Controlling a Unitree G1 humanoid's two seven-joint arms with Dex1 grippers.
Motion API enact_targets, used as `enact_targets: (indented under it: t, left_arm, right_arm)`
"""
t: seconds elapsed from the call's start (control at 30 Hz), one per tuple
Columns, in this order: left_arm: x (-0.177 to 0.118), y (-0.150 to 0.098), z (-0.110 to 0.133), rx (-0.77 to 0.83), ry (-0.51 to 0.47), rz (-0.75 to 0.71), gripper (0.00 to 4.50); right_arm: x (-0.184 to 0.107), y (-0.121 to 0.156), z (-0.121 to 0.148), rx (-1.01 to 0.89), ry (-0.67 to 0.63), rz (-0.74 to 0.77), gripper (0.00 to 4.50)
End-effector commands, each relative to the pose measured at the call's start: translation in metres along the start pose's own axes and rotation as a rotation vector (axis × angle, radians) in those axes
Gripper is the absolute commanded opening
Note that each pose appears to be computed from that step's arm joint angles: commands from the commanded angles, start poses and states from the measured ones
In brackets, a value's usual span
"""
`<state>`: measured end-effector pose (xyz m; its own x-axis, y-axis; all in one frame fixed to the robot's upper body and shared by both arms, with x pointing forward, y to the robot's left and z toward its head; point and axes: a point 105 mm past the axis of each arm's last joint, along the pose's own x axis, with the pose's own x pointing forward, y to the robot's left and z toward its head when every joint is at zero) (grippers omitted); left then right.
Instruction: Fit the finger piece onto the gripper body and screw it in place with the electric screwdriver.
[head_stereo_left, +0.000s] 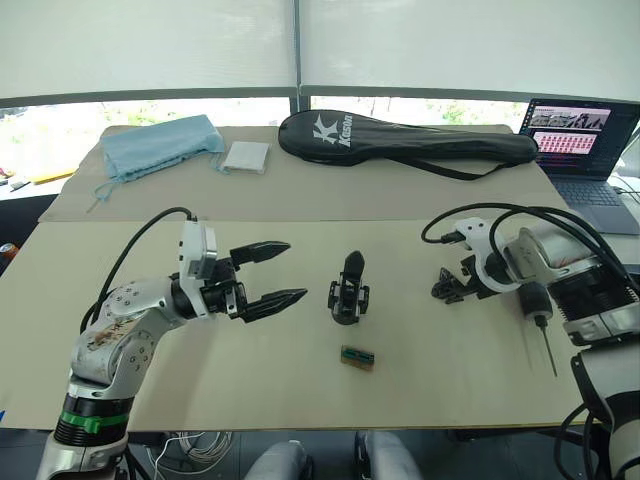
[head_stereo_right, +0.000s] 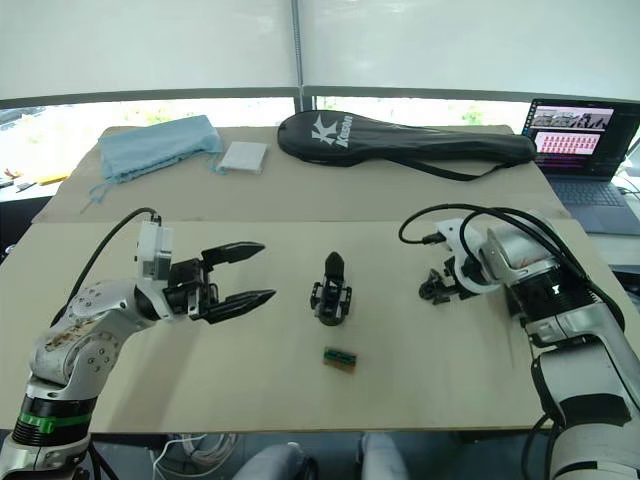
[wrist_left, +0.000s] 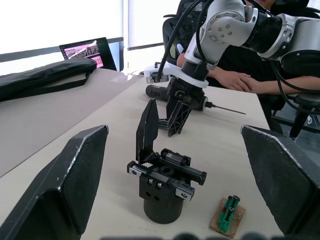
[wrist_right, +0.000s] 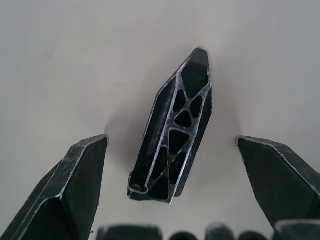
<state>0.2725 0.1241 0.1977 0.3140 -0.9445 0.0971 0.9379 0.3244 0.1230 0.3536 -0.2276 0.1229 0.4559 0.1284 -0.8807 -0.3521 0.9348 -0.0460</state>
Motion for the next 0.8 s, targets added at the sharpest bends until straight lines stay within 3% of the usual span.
enact_targets:
  t: [0.03, 0.17, 0.47, 0.53, 0.67, 0.8]
  left_arm:
    - [-0.001, -0.002, 0.011, 0.054, -0.015, -0.001, 4.48]
    - [0.001, -0.003, 0.010, 0.053, -0.013, -0.002, 4.48]
    - [-0.001, 0.000, 0.012, 0.068, -0.009, 0.006, 4.50]
    - [-0.003, 0.002, 0.013, 0.073, -0.006, 0.013, 4.50]
    - [-0.005, 0.005, 0.015, 0.075, -0.015, 0.032, 4.50]
    - [-0.003, 0.017, 0.032, -0.010, -0.139, 0.118, 4.50]
  right_arm:
    - [0.000, -0.001, -0.009, 0.039, 0.032, 0.012, 4.50]
    - [0.003, -0.007, -0.011, 0.058, 0.031, -0.003, 4.50]
    - [0.003, 0.001, -0.013, 0.003, 0.040, 0.035, 1.54]
    - [0.001, 0.001, -0.015, -0.002, 0.039, 0.041, 1.10]
    - [-0.009, 0.003, -0.008, -0.066, -0.044, 0.070, 1.10]
    - [-0.042, 0.018, 0.019, -0.322, -0.327, 0.131, 1.10]
